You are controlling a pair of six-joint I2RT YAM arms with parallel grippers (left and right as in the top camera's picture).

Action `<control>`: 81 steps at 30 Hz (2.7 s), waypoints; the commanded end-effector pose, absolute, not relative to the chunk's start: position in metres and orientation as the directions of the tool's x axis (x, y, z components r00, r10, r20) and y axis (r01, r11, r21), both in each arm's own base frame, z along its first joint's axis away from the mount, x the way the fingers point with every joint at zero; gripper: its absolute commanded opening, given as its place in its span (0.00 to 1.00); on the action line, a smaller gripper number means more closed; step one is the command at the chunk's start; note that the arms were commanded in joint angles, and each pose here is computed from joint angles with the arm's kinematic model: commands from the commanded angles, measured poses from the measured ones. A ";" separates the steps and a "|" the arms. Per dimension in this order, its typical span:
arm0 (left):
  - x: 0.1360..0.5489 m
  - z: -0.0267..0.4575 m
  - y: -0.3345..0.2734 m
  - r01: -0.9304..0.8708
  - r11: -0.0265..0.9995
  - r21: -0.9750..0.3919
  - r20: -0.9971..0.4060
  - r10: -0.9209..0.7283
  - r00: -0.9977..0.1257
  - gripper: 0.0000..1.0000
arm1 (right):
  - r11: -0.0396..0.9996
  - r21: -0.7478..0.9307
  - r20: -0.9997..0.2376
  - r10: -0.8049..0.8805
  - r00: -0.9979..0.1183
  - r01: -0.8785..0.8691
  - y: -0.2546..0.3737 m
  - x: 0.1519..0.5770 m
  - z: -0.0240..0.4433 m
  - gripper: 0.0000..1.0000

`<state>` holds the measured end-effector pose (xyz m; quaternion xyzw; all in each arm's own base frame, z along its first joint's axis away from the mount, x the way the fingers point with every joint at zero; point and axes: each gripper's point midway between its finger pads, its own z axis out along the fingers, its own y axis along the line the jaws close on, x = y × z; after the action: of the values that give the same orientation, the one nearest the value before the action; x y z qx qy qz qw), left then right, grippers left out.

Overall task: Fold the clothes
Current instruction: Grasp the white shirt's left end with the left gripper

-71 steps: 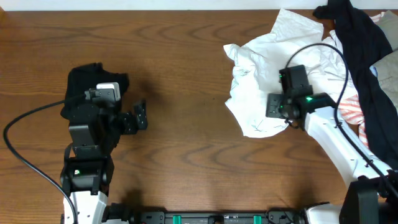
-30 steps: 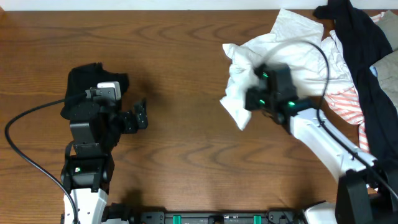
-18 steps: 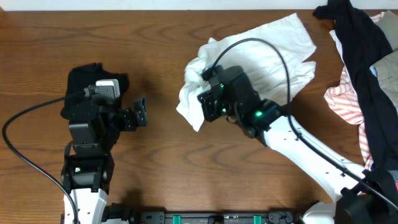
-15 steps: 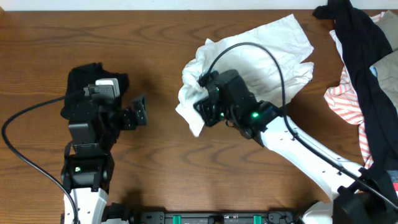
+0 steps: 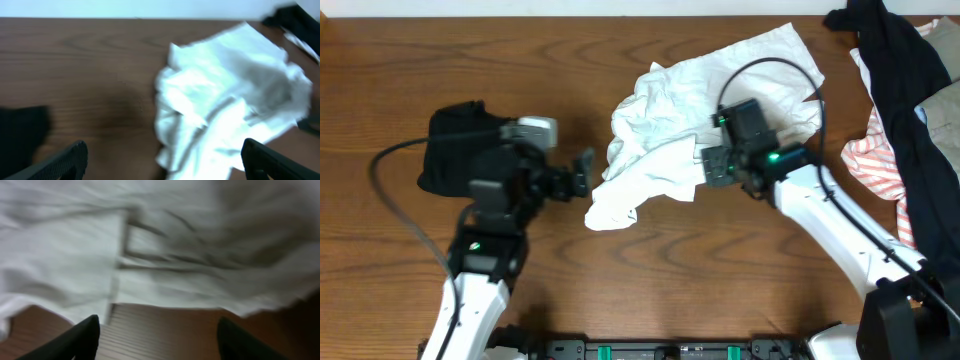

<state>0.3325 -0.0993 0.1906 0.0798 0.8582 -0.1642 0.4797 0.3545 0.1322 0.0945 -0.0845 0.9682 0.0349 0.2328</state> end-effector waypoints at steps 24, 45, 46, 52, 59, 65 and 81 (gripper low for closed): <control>0.341 0.055 -0.210 0.648 0.737 0.189 -0.689 0.570 -0.447 0.78 | 0.979 0.035 -0.252 0.204 -0.946 0.202 -0.003 0.328 0.079 0.75; 0.360 0.093 -0.222 0.623 0.753 0.213 -0.789 0.509 -0.345 0.49 | 0.978 0.057 -0.246 0.208 -0.947 0.200 0.001 0.328 0.079 0.51; 0.360 0.100 -0.222 0.620 0.754 0.214 -0.797 0.502 -0.335 0.47 | 0.978 0.057 -0.247 0.208 -0.947 0.200 0.001 0.328 0.079 0.46; 0.351 0.104 -0.217 0.616 0.766 0.184 -0.789 0.489 -0.372 0.19 | 0.978 0.057 -0.247 0.208 -0.946 0.199 0.001 0.328 0.079 0.24; 0.333 0.076 -0.212 0.637 0.761 0.124 -0.716 0.513 -0.473 0.72 | 0.978 0.058 -0.247 0.208 -0.946 0.200 0.001 0.328 0.079 0.34; 0.332 0.058 -0.212 0.642 0.758 0.118 -0.687 0.529 -0.498 0.76 | 0.978 0.057 -0.247 0.208 -0.946 0.200 0.001 0.328 0.079 0.34; 0.347 0.040 -0.221 0.641 0.758 0.124 -0.706 0.521 -0.479 0.36 | 0.978 0.061 -0.246 0.208 -0.947 0.199 0.001 0.328 0.079 0.20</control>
<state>0.3446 -0.2181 0.0382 0.3388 0.8574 -0.0767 0.3797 0.3263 0.0025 0.0748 0.0986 0.9877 0.0151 0.1207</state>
